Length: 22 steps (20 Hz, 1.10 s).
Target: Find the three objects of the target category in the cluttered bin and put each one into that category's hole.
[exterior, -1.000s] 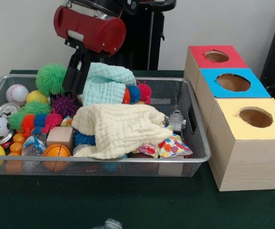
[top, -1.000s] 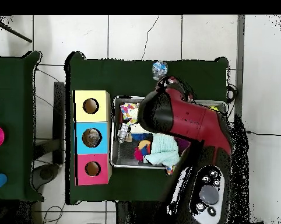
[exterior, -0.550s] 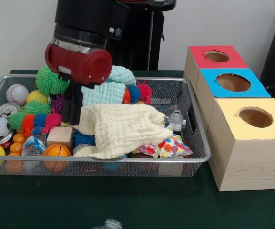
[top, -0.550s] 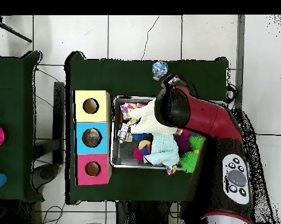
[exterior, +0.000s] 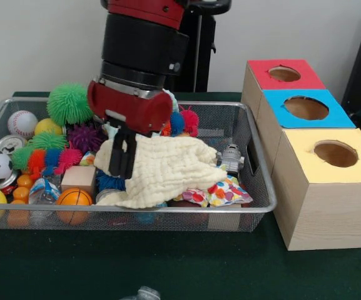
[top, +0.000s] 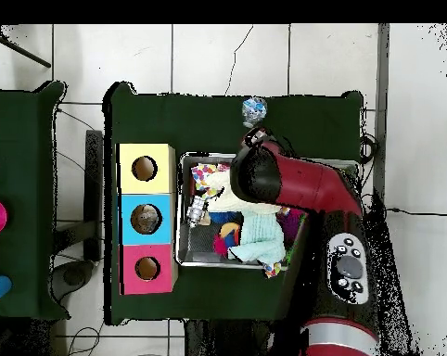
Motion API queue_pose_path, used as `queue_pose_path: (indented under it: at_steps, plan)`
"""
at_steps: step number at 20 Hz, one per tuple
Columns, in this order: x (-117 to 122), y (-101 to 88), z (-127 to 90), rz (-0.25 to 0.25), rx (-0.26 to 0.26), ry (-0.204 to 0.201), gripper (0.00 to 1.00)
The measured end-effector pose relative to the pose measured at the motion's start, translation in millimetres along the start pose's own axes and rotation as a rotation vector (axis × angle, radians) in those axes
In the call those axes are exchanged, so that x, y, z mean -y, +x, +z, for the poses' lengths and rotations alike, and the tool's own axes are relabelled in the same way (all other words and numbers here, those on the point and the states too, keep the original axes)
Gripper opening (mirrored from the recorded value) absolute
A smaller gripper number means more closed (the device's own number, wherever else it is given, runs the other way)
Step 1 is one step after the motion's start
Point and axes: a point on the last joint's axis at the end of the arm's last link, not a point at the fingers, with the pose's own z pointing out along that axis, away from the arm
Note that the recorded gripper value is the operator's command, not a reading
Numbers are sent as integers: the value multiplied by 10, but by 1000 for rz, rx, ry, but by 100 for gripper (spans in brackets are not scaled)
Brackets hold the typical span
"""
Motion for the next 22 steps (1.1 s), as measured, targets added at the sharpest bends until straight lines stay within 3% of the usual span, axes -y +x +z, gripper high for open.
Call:
queue_pose_path:
  at_steps: [3,6,9,16,22]
  plan:
    - [-76,227,-64,-52,-57,64,0]
    - [-134,523,-186,-108,-153,155,0]
    - [-139,629,-241,-121,-197,191,0]
    - [-32,586,-276,-114,-206,220,0]
    - [110,439,-236,-87,-186,216,0]
